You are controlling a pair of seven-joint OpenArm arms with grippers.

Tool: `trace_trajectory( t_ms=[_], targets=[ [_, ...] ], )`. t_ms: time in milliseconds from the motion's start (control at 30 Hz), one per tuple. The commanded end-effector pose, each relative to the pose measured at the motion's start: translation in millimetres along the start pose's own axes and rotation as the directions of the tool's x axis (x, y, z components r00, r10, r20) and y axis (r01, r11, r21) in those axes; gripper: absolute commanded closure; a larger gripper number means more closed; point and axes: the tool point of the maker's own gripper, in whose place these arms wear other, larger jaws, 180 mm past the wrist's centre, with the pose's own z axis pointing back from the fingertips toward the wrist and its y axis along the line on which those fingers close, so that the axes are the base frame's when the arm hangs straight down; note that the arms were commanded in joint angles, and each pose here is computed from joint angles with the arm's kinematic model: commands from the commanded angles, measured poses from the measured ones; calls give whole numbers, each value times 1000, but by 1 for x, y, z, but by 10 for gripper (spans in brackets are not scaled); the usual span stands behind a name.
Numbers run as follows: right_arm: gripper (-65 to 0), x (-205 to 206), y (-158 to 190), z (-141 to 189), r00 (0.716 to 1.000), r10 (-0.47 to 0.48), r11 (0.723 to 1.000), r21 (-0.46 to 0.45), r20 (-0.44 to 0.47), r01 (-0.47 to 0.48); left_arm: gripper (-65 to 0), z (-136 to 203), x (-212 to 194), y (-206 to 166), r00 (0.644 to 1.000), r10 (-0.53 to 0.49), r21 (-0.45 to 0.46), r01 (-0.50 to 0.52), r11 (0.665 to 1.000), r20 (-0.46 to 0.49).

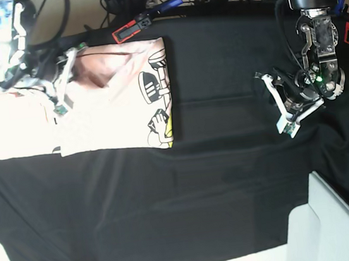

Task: Fold the T-shirt properly
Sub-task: 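Grasp the pink shirt's side edge with the right gripper, then pull the grasped edge outward with the right gripper to unfold it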

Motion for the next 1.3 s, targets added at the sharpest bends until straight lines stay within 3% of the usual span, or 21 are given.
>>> trace_trajectory(
  t_ms=[0,133,533,633,1267],
  targets=[
    [-3,10,-6,7,999,0,1000,-19,41,1,0,5,10,9,1000,-9,21,8,1000,29],
    [-3,4,-25,15,998,-38,997,-64,45,40,0,5,9,9,1000,-8,21,8,1000,28],
    [-3,-6,-38,21,1000,-19,995,-95,18,21,0,5,10,9,1000,-9,21,8,1000,29],
    [-3,-10,-43,21,996,-91,988,-126,23,93,0,5,10,9,1000,-9,21,8,1000,29],
    [-3,-24,-24,26,993,-116,986,-118,27,118,0,5,11,10,999,-9,22,8,1000,31]
  ],
)
